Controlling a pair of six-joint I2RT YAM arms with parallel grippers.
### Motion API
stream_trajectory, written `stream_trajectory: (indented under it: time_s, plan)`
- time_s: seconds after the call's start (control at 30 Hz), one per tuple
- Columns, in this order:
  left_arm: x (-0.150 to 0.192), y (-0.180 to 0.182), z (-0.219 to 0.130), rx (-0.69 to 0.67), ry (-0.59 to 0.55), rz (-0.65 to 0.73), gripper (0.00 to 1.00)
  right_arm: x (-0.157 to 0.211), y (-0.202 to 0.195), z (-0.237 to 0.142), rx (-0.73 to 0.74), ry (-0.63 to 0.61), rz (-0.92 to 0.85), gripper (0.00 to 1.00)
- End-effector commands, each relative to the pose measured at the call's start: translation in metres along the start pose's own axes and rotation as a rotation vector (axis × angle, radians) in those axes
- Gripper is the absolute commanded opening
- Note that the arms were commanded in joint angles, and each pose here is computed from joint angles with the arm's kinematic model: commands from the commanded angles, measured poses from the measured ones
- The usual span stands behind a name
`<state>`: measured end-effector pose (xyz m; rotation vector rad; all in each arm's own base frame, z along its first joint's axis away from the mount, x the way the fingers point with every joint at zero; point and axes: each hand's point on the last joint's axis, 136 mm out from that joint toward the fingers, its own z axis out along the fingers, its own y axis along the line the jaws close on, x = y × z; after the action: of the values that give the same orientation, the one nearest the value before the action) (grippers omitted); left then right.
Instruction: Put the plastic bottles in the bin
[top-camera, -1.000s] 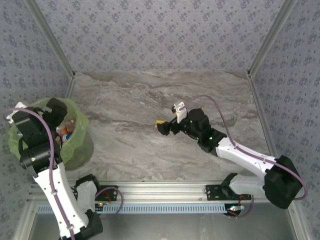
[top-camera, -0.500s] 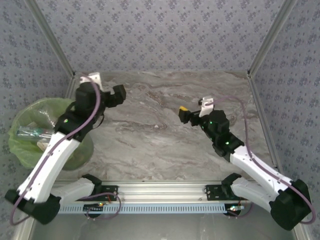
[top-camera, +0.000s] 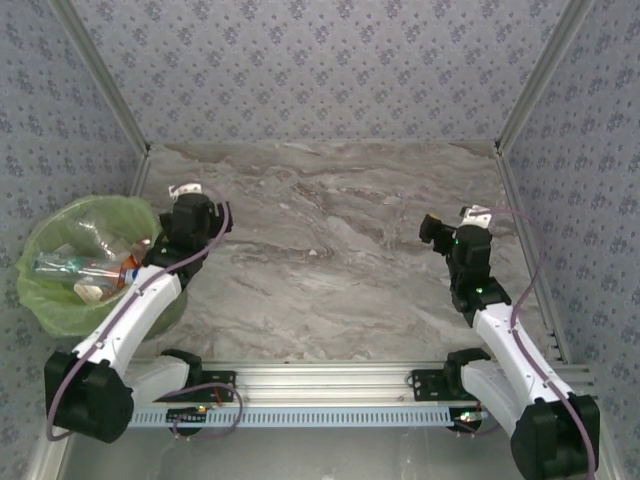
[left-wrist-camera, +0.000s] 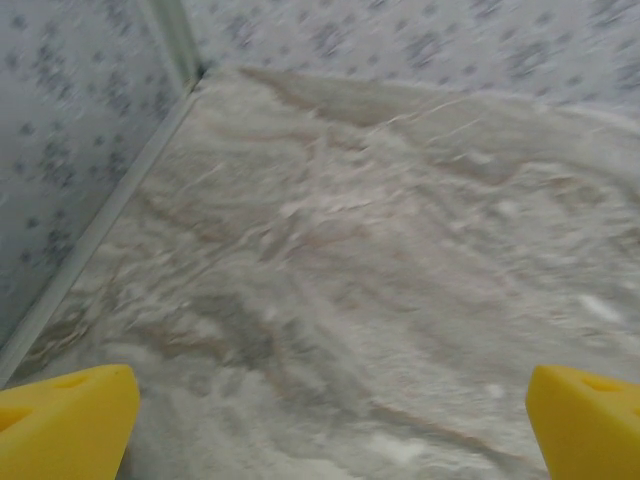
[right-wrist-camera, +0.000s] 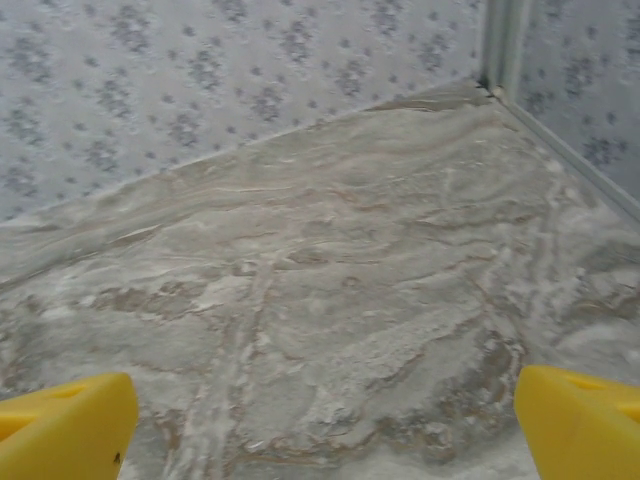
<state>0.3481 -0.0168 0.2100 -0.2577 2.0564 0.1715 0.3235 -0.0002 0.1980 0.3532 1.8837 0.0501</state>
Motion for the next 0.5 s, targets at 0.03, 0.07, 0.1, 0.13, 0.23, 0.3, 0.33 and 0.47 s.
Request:
stream_trajectory:
  time_s: [0.03, 0.07, 0.1, 0.13, 0.23, 0.3, 0.33, 0.47]
  plan:
    - [0.000, 0.026, 0.010, -0.017, -0.092, -0.061, 0.99, 0.001, -0.020, 0.000, 0.059, -0.002, 0.052, 0.99]
    - [0.005, 0.034, 0.013, -0.034, -0.100, -0.066, 0.99, 0.002, -0.023, 0.000, 0.065, 0.000, 0.052, 0.99]
    - [0.011, 0.042, 0.017, -0.048, -0.106, -0.074, 0.99, 0.003, -0.025, 0.000, 0.069, 0.004, 0.054, 0.99]
    - [0.014, 0.047, 0.019, -0.054, -0.117, -0.089, 0.99, 0.004, -0.027, 0.001, 0.070, 0.009, 0.054, 0.99]
    - [0.024, 0.054, 0.026, -0.018, -0.156, -0.123, 0.99, 0.008, -0.032, 0.002, 0.073, 0.022, 0.058, 0.99]
    - [0.032, 0.055, 0.033, -0.008, -0.153, -0.103, 0.99, 0.012, -0.034, 0.004, 0.064, 0.028, 0.059, 0.99]
    - [0.036, 0.053, 0.037, 0.003, -0.138, -0.083, 0.99, 0.013, -0.035, 0.004, 0.059, 0.028, 0.059, 0.99]
    - [0.049, 0.036, 0.055, 0.078, -0.090, -0.022, 0.99, 0.017, -0.035, 0.007, 0.045, 0.029, 0.064, 0.99]
